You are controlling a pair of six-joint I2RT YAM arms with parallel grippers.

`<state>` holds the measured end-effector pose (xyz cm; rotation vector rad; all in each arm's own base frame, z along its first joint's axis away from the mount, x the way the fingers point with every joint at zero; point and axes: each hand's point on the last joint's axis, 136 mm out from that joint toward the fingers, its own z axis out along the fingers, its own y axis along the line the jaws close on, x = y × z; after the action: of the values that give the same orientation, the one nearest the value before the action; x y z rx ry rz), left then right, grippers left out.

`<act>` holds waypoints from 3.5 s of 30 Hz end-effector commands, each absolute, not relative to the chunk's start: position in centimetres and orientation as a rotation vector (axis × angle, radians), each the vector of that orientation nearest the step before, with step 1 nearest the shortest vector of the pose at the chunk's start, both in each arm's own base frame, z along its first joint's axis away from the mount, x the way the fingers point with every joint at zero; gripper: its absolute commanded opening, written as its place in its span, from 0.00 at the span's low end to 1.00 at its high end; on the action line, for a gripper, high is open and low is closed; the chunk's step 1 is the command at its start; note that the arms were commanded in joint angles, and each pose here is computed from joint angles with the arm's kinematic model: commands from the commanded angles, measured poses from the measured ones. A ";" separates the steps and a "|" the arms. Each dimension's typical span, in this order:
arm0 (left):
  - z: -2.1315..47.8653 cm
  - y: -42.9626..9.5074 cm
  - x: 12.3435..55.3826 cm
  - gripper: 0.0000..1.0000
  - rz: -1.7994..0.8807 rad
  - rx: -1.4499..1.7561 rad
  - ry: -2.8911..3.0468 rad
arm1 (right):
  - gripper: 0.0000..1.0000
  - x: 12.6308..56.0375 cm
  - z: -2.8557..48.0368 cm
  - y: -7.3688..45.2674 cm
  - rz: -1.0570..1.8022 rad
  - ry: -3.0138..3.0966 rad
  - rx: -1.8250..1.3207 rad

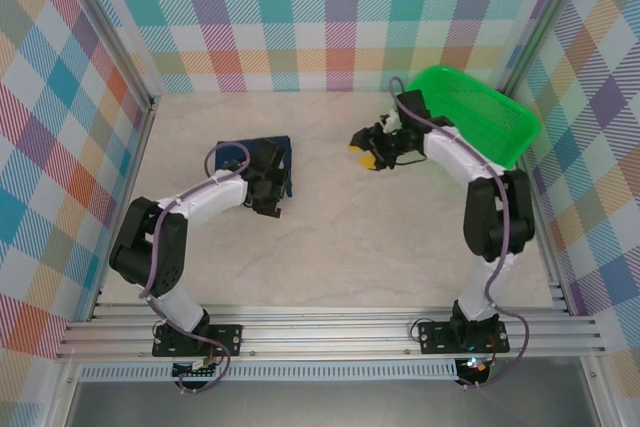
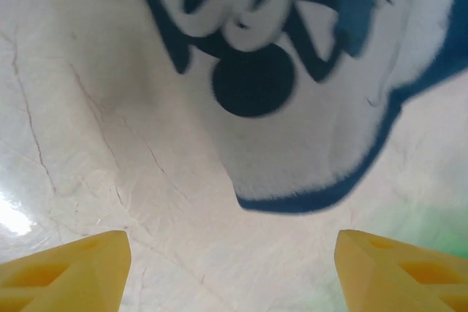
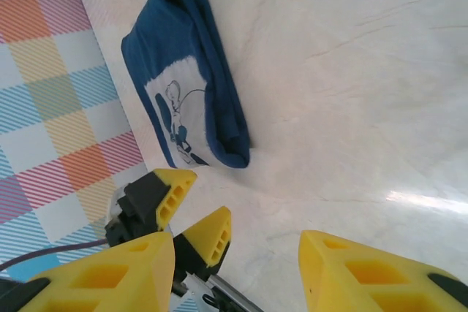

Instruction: Fold and stack the t-shirts

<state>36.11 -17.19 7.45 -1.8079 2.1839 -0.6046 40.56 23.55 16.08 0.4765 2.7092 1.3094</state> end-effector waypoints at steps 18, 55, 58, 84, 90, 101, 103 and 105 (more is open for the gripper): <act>3.4 -13.1 42.6 0.58 -0.503 -2.126 1.753 | 0.45 34.4 13.8 20.2 1.315 2.770 0.483; 6.8 5.6 55.3 0.61 -0.483 -1.772 2.145 | 0.48 33.8 14.2 18.4 1.154 2.780 0.523; 10.4 5.4 54.1 0.71 -0.469 -1.718 2.108 | 0.51 34.3 15.4 17.7 1.086 2.730 0.496; 19.9 6.4 29.7 1.00 0.346 -0.613 1.925 | 1.00 31.5 19.0 1.2 -0.133 2.022 0.088; 13.8 3.9 32.3 1.00 0.282 -0.402 2.001 | 1.00 32.7 11.9 1.2 -0.083 2.148 0.105; 9.1 2.4 39.8 1.00 0.147 -0.308 2.000 | 1.00 40.5 10.2 0.9 -0.016 2.054 0.065; 9.0 1.0 39.3 1.00 0.137 -0.227 1.953 | 1.00 40.9 9.4 0.1 0.005 2.049 0.101; 9.2 1.8 38.2 1.00 0.155 -0.280 1.864 | 1.00 40.3 9.7 0.6 0.032 1.996 0.068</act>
<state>37.81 2.45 6.59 -0.3063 2.0491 0.1977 38.52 -0.15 6.40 0.1251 2.1797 -0.0369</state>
